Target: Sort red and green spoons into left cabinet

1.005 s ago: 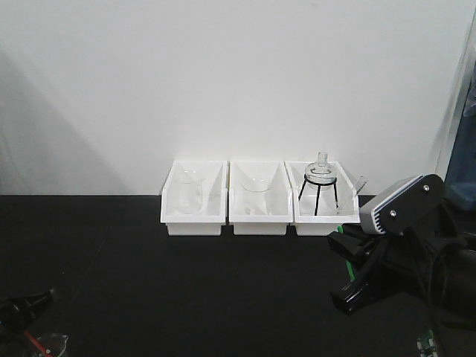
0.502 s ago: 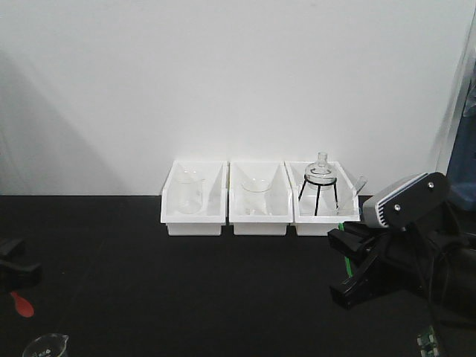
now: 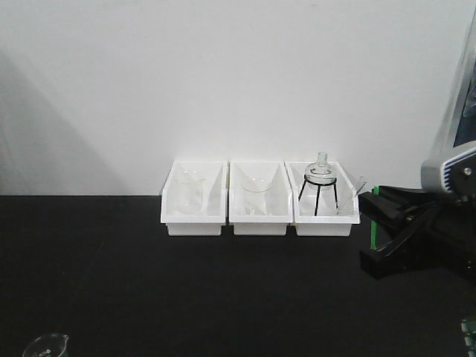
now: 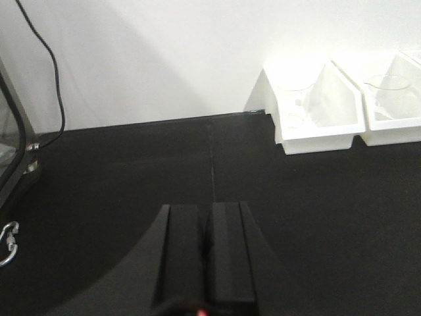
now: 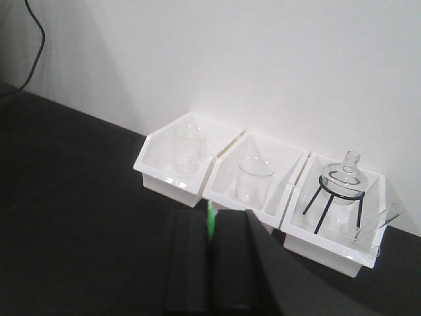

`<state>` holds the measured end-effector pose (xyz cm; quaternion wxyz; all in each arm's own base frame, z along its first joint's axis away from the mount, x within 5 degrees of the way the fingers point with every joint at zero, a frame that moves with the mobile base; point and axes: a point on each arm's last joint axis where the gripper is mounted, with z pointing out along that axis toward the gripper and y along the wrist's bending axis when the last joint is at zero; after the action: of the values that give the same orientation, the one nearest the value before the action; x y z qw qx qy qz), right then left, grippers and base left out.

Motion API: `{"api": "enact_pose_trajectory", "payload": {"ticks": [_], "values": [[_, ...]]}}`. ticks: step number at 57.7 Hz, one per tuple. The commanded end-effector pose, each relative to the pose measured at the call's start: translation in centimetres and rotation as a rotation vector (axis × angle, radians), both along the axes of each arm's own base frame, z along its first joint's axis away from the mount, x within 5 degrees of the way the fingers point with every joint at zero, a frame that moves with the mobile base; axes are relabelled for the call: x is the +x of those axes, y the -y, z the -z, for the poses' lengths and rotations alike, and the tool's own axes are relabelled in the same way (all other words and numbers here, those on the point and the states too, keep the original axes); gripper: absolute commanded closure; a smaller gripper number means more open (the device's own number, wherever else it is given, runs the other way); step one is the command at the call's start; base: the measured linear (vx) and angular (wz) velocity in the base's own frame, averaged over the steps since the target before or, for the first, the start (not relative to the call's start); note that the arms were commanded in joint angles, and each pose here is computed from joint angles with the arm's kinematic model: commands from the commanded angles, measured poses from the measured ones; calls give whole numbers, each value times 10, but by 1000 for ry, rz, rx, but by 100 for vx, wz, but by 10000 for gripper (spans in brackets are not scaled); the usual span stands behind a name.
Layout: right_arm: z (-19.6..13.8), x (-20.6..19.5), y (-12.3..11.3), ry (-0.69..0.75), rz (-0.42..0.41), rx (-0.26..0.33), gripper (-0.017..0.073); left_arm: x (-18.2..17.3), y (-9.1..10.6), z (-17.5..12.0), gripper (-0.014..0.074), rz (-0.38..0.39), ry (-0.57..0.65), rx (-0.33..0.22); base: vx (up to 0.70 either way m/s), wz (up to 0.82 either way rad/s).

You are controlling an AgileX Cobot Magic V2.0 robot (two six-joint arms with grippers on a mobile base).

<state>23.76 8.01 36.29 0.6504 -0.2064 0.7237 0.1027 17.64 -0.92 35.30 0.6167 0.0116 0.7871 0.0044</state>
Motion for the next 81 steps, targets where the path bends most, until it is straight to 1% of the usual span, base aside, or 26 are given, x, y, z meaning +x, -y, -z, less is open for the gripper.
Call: {"api": "enact_pose_trajectory", "payload": {"ticks": [1, 7, 11, 12, 13, 14, 16, 17, 18, 19, 23, 30, 35, 41, 47, 56, 69, 81], "values": [[-22, -11, 1, 42, -7, 111, 564, -6, 7, -17, 600, 57, 85, -5, 0, 0], [-26, -16, 2, 48, -14, 136, 564, -7, 15, -17, 600, 107, 78, -25, 0, 0], [-25, -20, 3, 48, -16, 135, 564, -7, 20, -16, 600, 143, 72, -46, 0, 0], [-24, -20, 3, 49, -17, 129, 564, -7, 22, -16, 600, 157, 73, -38, 0, 0], [-23, -21, 3, 48, -17, 123, 564, -8, 23, -16, 600, 166, 72, -45, 0, 0], [-21, -23, 3, 48, -18, 115, 564, -8, 25, -16, 600, 179, 74, -34, 0, 0], [-18, -25, 4, 45, -19, 105, 562, -8, 27, -16, 600, 196, 73, -42, 0, 0], [-17, -27, 4, 44, -19, 101, 563, -9, 28, -16, 600, 208, 75, -30, 0, 0], [-16, -29, 5, 45, -19, 99, 563, -9, 30, -16, 600, 217, 73, -43, 0, 0], [-15, -30, 5, 44, -18, 98, 563, -9, 31, -16, 600, 227, 74, -33, 0, 0], [-6, -38, 8, 34, -13, 87, 563, -10, 35, -16, 600, 263, 72, -29, 0, 0], [5, -55, 16, 43, 15, 38, 563, -13, 44, -16, 600, 326, 72, -35, 0, 0], [11, -66, 21, 47, 35, 43, 563, -15, 47, -17, 600, 361, 74, -29, 0, 0], [16, -79, 24, 55, 35, 54, 563, -23, 49, -18, 598, 398, 83, -13, 0, 0], [20, -91, 27, 64, 36, 78, 563, -35, 47, -20, 596, 410, 127, -15, 0, 0], [25, -102, 30, 67, 38, 112, 563, -53, 41, -14, 595, 407, 167, -17, 0, 0], [26, -104, 31, 70, 38, 114, 563, -68, 35, -7, 594, 400, 206, -23, 0, 0], [26, -104, 30, 70, 34, 114, 562, -68, 35, -6, 594, 397, 211, -24, 0, 0]]}}
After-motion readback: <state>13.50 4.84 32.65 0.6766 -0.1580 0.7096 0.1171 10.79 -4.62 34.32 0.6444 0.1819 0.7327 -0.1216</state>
